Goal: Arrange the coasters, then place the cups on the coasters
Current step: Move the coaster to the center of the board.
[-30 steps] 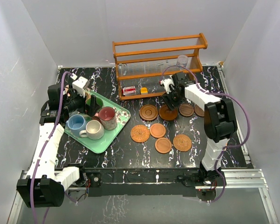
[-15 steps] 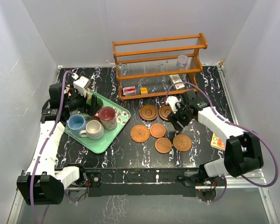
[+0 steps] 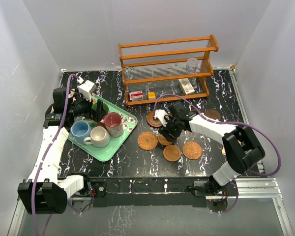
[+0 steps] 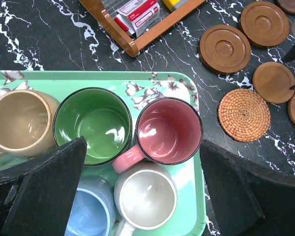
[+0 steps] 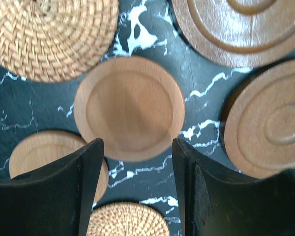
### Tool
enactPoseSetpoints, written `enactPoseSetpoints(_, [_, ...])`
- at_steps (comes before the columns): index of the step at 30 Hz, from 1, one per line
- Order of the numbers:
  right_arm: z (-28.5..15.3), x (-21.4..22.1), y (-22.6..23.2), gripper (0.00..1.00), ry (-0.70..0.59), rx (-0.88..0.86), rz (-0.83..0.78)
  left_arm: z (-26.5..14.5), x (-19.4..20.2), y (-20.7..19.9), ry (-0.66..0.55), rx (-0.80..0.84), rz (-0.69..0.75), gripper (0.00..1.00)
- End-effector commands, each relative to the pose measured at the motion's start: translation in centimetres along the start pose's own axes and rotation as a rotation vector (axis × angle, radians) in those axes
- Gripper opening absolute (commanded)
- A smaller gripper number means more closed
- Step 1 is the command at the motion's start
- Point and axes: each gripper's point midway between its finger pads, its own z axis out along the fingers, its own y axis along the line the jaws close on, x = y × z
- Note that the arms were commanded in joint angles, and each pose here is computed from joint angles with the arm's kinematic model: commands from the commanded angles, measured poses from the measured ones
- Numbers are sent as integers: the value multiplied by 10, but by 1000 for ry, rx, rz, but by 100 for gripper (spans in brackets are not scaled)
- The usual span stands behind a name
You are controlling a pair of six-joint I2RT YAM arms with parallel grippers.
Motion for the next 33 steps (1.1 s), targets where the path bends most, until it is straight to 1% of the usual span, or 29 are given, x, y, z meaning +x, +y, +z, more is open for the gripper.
enactPoseSetpoints(1, [9,-39,-17,55,-78,83,-36,-5,-14,-5,-41,15,31,99])
enactPoseSetpoints(8, [14,-12,-24,50,17,129,-63,-6,-14,-6,-52,15,40,99])
enactPoseSetpoints(12, [12,9,-26,46,74,151,-67,-6,-12,-6,-54,15,43,99])
enactPoseSetpoints(16, [0,25,-32,42,91,171,-48,-7,-11,-6,-52,9,50,99])
enactPoseSetpoints(23, [-26,62,-43,40,142,198,-17,-8,-7,-7,-50,7,55,99])
enactPoseSetpoints(29, [-44,101,-67,39,191,264,36,-9,-4,-8,-49,8,57,99])
enactPoseSetpoints(31, [-50,108,-74,39,201,282,56,-9,-5,-8,-50,9,57,99])
enactPoseSetpoints(33, [-56,107,-79,39,191,297,70,-9,-5,-9,-51,10,58,99])
